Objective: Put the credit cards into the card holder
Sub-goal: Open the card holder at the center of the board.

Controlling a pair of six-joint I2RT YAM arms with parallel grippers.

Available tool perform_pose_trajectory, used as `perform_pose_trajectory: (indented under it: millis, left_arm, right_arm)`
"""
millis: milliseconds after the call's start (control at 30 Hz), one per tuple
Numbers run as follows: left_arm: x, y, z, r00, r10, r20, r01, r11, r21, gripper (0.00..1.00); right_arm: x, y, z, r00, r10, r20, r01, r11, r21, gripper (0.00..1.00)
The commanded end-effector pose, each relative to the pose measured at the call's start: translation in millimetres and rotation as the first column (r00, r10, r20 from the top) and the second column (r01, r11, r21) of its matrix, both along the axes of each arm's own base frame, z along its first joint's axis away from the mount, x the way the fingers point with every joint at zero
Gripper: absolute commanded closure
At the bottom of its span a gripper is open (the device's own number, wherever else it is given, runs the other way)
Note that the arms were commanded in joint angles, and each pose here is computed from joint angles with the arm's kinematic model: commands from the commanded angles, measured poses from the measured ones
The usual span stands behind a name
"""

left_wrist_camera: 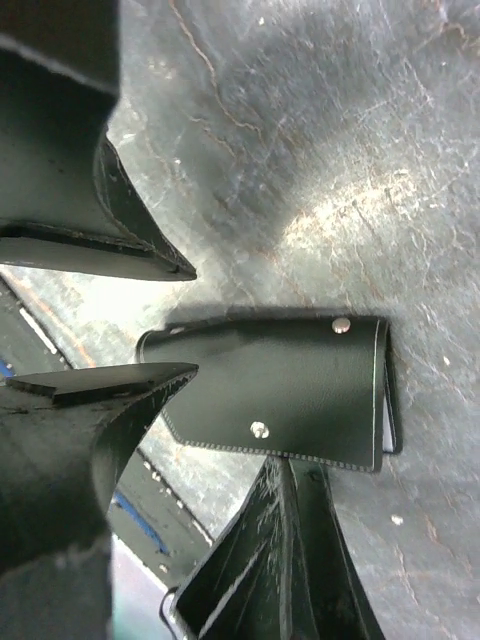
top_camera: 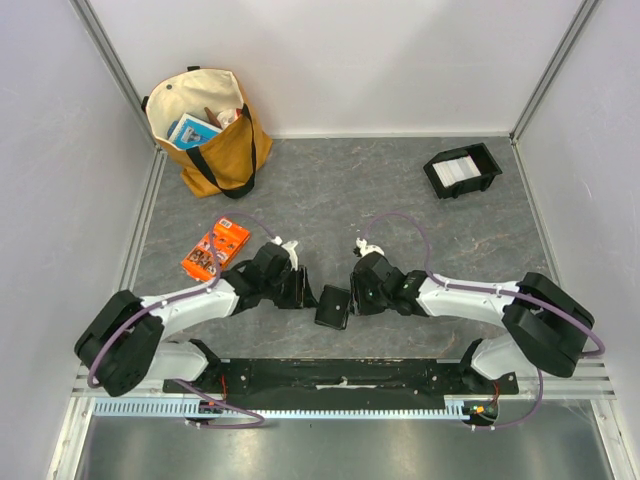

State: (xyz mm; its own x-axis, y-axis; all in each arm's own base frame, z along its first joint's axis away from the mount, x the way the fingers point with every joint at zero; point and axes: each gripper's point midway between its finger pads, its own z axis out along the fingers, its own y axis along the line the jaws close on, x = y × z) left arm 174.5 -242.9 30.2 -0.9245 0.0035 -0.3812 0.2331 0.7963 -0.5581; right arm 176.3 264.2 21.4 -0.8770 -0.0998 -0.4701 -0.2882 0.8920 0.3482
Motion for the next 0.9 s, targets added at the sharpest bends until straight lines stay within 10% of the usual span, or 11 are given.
perform_pose_trajectory:
  millis: [0,433,867]
  left_arm:
    - [8,0,46,0.999,0.047,0.003,-0.047,0.999,0.004,0.55]
    - [7,25,66,0.991,0.051,0.12,-0.059,0.997,0.057,0.31]
    - [13,17,68,0.992,0.047,0.117,-0.051,0.998,0.036,0.3]
  right_arm:
    - [0,4,14,0.996,-0.059,-0.06,0.059,0.998,0.007,0.62]
    - [17,31,52,0.984,-0.177,-0.027,0.178,0.954,0.24,0.48]
    - [25,39,50,0.989,-0.147,0.002,0.142,0.961,0.239,0.47]
